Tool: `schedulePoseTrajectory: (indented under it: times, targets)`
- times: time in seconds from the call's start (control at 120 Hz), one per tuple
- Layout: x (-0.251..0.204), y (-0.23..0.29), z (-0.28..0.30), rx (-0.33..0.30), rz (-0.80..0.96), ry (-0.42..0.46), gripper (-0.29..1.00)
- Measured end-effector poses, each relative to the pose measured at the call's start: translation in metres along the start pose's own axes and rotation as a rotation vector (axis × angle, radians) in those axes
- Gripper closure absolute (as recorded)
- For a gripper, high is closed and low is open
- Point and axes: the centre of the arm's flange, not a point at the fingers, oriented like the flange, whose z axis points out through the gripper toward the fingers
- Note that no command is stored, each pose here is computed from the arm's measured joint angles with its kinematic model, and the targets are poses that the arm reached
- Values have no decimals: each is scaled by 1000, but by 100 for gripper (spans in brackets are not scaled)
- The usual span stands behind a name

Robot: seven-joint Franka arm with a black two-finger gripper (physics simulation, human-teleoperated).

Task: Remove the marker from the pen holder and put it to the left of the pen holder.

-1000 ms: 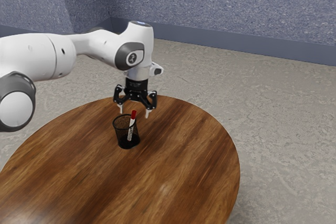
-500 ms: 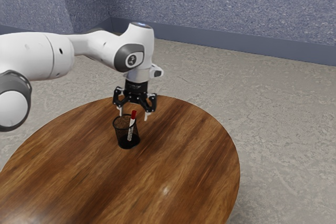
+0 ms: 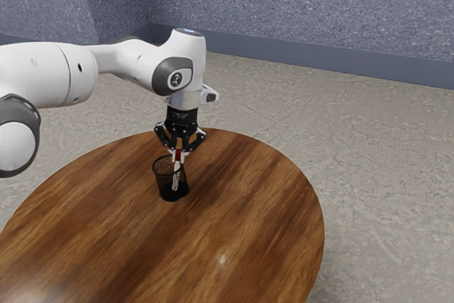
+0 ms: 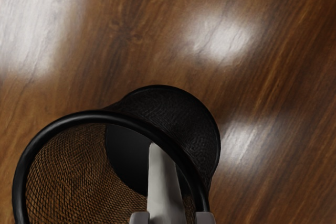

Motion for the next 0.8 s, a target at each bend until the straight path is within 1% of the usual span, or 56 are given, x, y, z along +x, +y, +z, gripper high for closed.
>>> schedulePoseTrajectory:
  times: [0.175,0.242,0.35,0.408,0.492,0.592,0.683,0.8]
  targets:
    - [-6,-29,-37,-2,-39,45,74]
    - [-12,-49,-57,-4,-65,66,75]
    - [-30,-91,-107,-7,-119,125,76]
    - [-36,-115,-117,-1,-152,131,76]
    - [-35,-135,-95,16,-181,87,76]
    - [-28,-134,-50,24,-179,22,76]
    - [-27,-128,-21,3,-167,-7,76]
    - [-26,-133,-4,-28,-185,-18,75]
